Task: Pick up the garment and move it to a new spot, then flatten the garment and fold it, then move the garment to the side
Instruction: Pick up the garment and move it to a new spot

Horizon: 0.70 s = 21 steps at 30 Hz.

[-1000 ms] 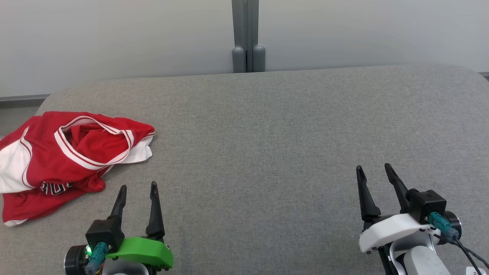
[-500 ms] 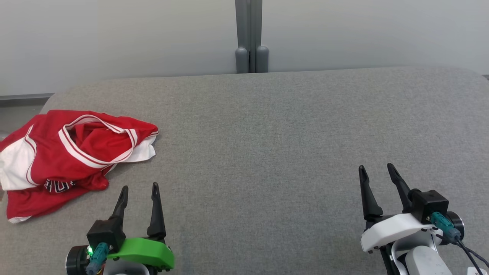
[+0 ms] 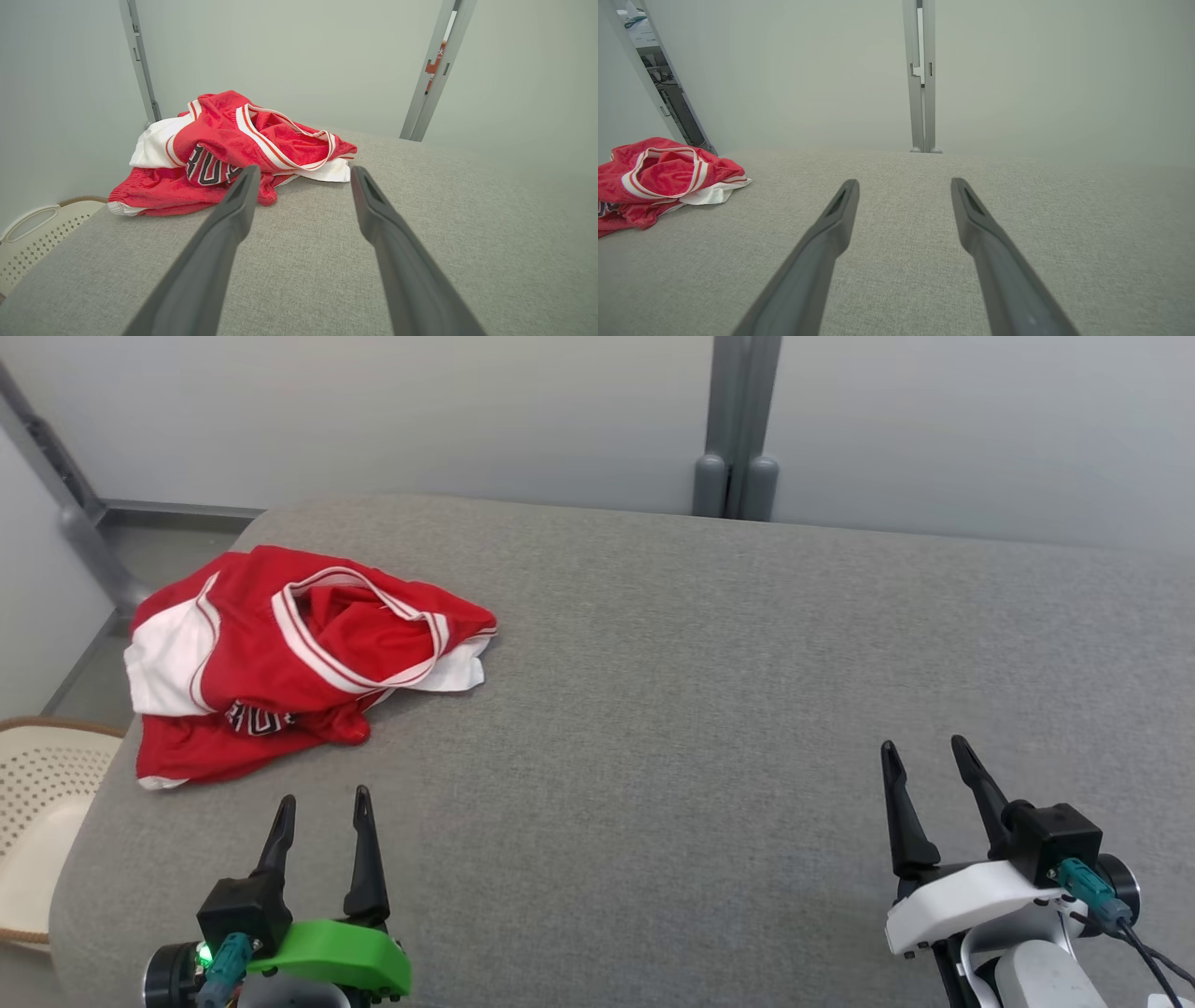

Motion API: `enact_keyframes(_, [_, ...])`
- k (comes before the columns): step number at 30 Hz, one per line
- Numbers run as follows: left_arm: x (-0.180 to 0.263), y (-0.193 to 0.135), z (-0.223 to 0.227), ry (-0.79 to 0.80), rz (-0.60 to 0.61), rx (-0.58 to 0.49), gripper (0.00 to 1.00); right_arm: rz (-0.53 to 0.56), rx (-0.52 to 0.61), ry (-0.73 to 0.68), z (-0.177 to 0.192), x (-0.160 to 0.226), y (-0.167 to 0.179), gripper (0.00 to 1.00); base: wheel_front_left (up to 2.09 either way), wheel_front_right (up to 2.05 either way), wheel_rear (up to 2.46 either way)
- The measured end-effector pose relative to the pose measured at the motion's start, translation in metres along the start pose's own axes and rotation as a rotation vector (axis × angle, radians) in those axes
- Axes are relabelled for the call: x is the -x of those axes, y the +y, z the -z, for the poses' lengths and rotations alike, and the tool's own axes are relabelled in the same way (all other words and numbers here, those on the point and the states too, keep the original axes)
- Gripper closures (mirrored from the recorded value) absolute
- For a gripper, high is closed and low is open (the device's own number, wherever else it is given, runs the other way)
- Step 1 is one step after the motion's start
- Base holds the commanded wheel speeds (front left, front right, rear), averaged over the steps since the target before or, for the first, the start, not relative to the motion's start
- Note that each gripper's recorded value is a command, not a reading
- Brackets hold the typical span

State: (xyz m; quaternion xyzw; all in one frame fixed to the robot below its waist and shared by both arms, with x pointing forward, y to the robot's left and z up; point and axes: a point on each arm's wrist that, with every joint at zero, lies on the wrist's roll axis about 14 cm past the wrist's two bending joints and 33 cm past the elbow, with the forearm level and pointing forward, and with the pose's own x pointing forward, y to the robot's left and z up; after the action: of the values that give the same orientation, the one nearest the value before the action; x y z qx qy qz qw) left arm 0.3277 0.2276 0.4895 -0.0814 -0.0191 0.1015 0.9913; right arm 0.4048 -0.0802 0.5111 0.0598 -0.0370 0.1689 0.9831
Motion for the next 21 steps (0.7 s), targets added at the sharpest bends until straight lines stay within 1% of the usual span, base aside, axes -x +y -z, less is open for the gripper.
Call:
enact_keyframes(11, [0.039, 0.071, -0.009, -0.027, -0.225, -0.008, 0.00, -0.193, -0.026, 0.025, 0.012, -0.032, 0.066, 0.00, 0.00, 0.00, 0.00])
enact_keyframes(17, [0.062, 0.103, -0.016, -0.044, -0.342, -0.013, 0.00, -0.298, -0.035, 0.036, 0.018, -0.044, 0.102, 0.00, 0.00, 0.00, 0.00])
enact_keyframes(21, [0.074, 0.117, -0.016, -0.043, -0.405, -0.015, 0.00, -0.354, -0.045, 0.042, 0.021, -0.051, 0.122, 0.00, 0.00, 0.00, 0.00])
